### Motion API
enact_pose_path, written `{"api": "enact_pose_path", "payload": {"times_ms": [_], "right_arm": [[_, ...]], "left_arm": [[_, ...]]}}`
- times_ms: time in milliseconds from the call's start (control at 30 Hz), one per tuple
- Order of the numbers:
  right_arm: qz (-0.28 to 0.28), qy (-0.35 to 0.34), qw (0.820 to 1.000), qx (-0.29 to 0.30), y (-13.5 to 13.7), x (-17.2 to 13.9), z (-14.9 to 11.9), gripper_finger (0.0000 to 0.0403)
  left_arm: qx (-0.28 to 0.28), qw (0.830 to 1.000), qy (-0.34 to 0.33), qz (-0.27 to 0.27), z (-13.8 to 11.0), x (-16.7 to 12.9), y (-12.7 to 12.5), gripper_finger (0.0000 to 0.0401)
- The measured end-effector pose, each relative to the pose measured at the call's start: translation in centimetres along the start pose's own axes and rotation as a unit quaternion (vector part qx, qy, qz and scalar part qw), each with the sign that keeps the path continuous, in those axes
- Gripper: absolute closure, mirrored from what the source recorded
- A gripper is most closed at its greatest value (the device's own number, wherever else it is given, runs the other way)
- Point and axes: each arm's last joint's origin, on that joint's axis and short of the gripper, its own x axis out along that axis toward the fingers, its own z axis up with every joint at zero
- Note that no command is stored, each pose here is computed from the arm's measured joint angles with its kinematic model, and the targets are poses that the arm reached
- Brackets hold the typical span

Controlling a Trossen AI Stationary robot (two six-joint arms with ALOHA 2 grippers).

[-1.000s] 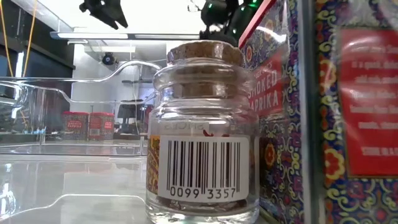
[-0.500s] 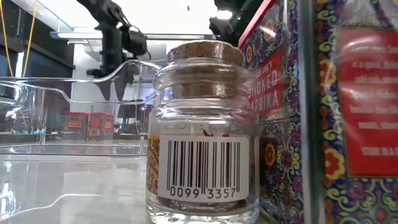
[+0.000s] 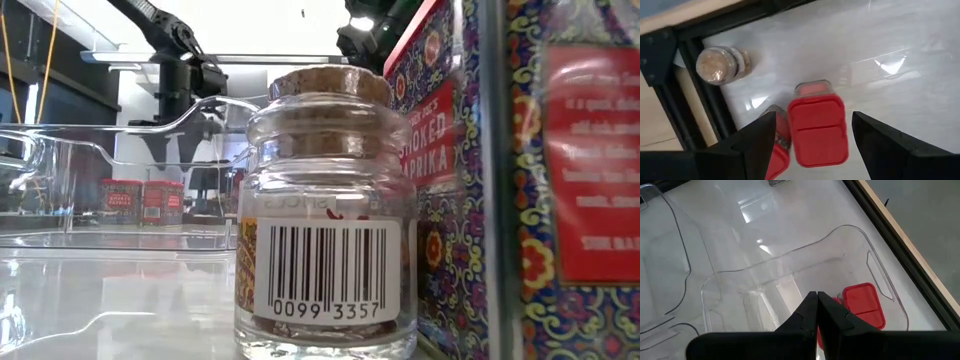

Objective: Sort spices by type
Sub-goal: Put the red seasoning can into the top transparent bin

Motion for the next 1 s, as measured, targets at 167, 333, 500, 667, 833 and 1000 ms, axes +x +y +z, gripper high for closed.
{"api": "enact_pose_path", "payload": {"times_ms": [167,333,500,667,833,1000], "right_arm": [[0.0,0.0,1.0,0.0,0.0,0.0,0.0,0.0402],[0.0,-0.008,1.0,-0.003,0.0,0.0,0.2,0.0402],[0.001,-0.016,1.0,0.0,0.0,0.0,0.3,0.0402],[0.001,-0.016,1.0,0.008,0.0,0.0,0.3,0.0402],[0.001,-0.016,1.0,0.008,0.0,0.0,0.3,0.0402],[0.001,-0.016,1.0,0.008,0.0,0.0,0.3,0.0402]], "left_arm": [[-0.013,1.0,0.017,0.0,-0.5,1.1,0.4,0.0153],[-0.005,1.0,0.018,0.001,-0.7,1.5,0.4,0.0153],[0.012,1.0,-0.009,-0.005,-0.1,1.5,0.3,0.0153],[0.019,1.0,-0.012,-0.006,-0.1,1.5,0.3,0.0153],[0.009,1.0,-0.008,-0.015,0.0,1.6,0.6,0.0141],[-0.003,1.0,-0.004,-0.025,0.1,1.6,1.2,0.0094]]}}
